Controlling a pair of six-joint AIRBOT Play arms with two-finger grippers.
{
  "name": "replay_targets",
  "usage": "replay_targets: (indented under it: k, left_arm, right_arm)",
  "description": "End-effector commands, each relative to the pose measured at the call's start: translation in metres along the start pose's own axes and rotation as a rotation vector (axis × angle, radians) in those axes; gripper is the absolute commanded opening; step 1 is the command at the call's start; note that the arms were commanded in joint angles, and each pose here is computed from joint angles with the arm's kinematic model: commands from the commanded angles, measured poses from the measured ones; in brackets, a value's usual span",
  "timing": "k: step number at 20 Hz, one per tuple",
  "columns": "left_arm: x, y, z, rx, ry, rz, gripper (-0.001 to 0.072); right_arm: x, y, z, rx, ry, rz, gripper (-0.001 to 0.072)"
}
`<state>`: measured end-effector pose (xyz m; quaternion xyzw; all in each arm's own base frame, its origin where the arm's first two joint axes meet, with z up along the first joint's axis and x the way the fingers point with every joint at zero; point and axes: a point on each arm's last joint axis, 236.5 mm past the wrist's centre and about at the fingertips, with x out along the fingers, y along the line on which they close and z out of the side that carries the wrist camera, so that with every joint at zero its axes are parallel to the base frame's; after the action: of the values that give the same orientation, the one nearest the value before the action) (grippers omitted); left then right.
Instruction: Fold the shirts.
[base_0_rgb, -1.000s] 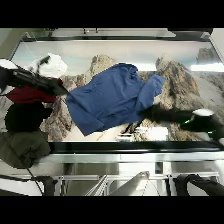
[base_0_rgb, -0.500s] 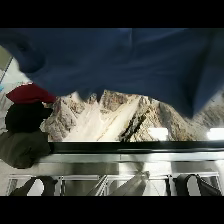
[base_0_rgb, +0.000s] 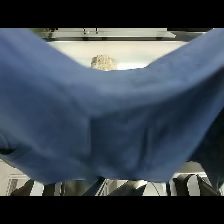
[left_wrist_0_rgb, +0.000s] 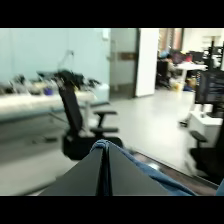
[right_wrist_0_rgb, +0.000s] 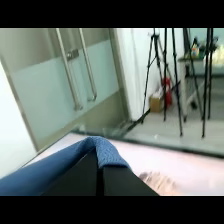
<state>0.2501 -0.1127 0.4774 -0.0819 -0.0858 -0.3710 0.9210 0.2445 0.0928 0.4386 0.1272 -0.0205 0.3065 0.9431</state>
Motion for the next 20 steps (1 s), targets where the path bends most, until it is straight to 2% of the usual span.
replay_targets:
  k: [1, 4, 7, 10, 11, 12, 13, 14, 17, 20]
  left_arm:
    - [0.038, 0.059, -0.085, -0.223, 0.185, -0.061, 0.0015]
    - [0.092, 0.110, -0.196, -0.338, 0.397, -0.026, 0.0014]
    - [0.135, 0.158, -0.308, -0.376, 0.573, 0.048, 0.0015]
    - [0.167, 0.200, -0.376, -0.399, 0.656, 0.049, 0.0013]
    - [0.175, 0.212, -0.387, -0.404, 0.661, 0.048, 0.0015]
    - [0.179, 0.226, -0.394, -0.429, 0.659, 0.061, 0.0093]
    - [0.183, 0.236, -0.396, -0.463, 0.655, 0.069, 0.0412]
    - [0.180, 0.245, -0.392, -0.485, 0.655, 0.069, 0.0704]
    - [0.134, 0.268, -0.375, -0.551, 0.767, 0.116, 0.0712]
    - [0.054, 0.275, -0.385, -0.631, 1.030, 0.249, 0.0711]
  right_arm:
    - [0.015, -0.055, -0.058, 0.207, 0.132, 0.008, 0.0017]
    - [0.039, -0.122, -0.149, 0.439, 0.255, -0.037, 0.0018]
    - [0.064, -0.203, -0.253, 0.575, 0.345, -0.202, 0.0018]
    - [0.079, -0.284, -0.331, 0.662, 0.360, -0.368, 0.0018]
    - [0.084, -0.304, -0.343, 0.686, 0.339, -0.386, 0.0041]
    - [0.088, -0.321, -0.350, 0.705, 0.319, -0.390, 0.0282]
    - [0.090, -0.335, -0.351, 0.717, 0.306, -0.395, 0.0467]
    - [0.090, -0.345, -0.346, 0.712, 0.299, -0.382, 0.0479]
    - [0.072, -0.356, -0.308, 0.586, 0.334, -0.317, 0.0479]
    - [0.027, -0.354, -0.285, 0.633, 0.389, -0.321, 0.0479]
